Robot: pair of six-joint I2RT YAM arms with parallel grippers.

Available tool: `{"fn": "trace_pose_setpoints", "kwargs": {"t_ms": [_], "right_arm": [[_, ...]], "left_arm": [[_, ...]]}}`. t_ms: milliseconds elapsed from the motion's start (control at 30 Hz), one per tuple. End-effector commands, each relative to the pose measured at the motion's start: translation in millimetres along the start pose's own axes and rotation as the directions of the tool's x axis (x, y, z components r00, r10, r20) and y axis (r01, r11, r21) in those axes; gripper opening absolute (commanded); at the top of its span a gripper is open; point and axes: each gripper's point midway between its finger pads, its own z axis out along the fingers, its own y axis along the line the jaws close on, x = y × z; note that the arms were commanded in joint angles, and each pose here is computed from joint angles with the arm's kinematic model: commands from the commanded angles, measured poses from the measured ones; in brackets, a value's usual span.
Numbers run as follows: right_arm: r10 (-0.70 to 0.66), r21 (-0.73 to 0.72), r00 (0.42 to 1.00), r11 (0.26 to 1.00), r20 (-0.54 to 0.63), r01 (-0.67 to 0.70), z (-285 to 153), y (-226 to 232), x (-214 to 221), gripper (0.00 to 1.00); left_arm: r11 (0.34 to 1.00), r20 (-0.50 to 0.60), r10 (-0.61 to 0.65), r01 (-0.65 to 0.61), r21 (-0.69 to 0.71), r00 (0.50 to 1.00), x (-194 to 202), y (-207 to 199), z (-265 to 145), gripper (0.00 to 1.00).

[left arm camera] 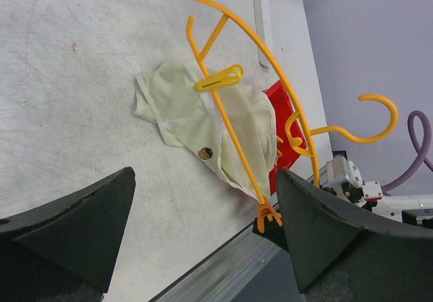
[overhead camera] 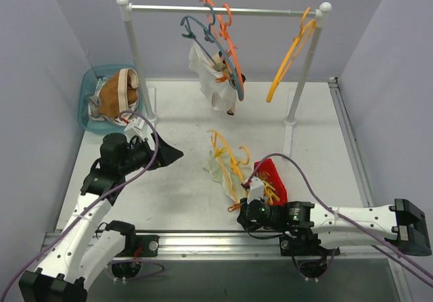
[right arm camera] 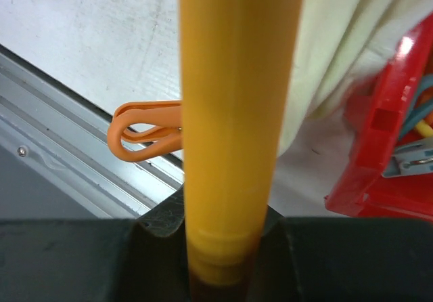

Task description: Remove the underwear clipped to the hanger

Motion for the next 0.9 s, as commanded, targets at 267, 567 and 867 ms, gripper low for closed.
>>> {"fn": "trace_pose_setpoints", "kwargs": {"t_ms": [267, 567, 867], "right_arm": [[-0.016, -0.093, 0.996, 0.995, 0.089, 0.024, 2.5, 55.5, -42.1, 0.0], [-0.054, -0.102, 0.995, 0.993, 0.085, 0.062, -1.2, 64.0, -47.5, 0.0], [-0.083, -0.083, 0.993, 0.992, 0.089, 0.09, -4.4, 66.7, -50.4, 0.0]], "left_arm": [[1.0, -0.007, 0.023, -0.023, 0.021, 1.0, 11.1, -30.0, 47.1, 0.94], [0.992, 0.066, 0.082, -0.076, -0.097, 0.994, -5.7, -29.6, 70.6, 0.94], [0.958, 0.118, 0.178, -0.144, -0.247, 0.977, -18.8, -28.5, 80.1, 0.94]]}}
